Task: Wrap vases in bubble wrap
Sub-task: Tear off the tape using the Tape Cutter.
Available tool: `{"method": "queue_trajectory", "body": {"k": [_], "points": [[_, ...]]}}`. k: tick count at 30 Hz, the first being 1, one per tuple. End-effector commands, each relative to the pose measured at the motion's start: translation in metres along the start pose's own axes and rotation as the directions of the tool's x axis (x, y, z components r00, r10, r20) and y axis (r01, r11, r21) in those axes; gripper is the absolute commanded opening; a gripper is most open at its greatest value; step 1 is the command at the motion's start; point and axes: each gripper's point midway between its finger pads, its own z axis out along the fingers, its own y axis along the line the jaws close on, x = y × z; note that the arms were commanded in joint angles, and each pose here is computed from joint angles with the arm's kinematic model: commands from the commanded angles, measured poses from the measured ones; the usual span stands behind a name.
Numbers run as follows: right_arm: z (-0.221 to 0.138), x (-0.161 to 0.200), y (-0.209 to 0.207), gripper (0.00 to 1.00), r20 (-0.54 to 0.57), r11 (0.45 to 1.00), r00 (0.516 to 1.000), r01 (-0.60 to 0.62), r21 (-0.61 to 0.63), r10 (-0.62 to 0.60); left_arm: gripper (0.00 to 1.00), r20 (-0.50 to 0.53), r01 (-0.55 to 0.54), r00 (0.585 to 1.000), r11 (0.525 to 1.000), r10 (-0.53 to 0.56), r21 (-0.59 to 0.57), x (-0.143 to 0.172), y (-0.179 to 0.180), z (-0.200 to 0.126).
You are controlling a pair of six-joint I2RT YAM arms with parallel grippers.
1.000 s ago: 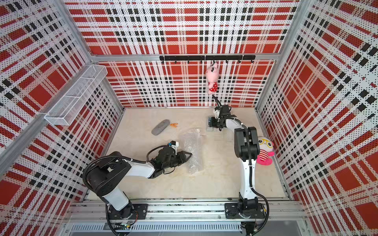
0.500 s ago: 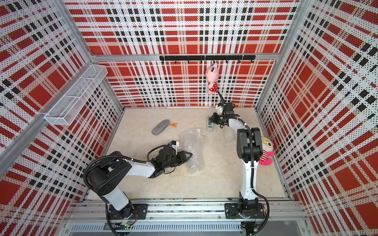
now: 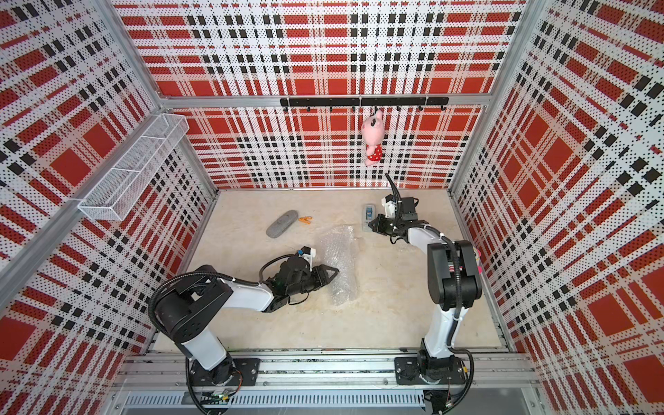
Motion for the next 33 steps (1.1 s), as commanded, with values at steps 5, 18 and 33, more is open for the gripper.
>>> {"method": "queue_trajectory", "body": {"k": [5, 18, 33], "points": [[-0.001, 0.041, 0.006, 0.0, -0.034, 0.999, 0.998, 0.049, -0.016, -0.05, 0.53, -0.105, 0.0, 0.994, 0.987, -0.017, -0.16, 0.033, 0.046, 0.001], [-0.003, 0.055, -0.085, 0.0, -0.069, 0.96, 0.997, -0.009, 0.281, 0.029, 0.53, -0.104, 0.002, 0.994, 0.987, -0.019, -0.16, 0.034, 0.045, -0.001], [-0.025, 0.052, -0.132, 0.0, -0.081, 0.877, 0.996, 0.012, 0.48, 0.031, 0.52, -0.11, 0.0, 0.994, 0.986, -0.018, -0.165, 0.035, 0.047, 0.001]]}}
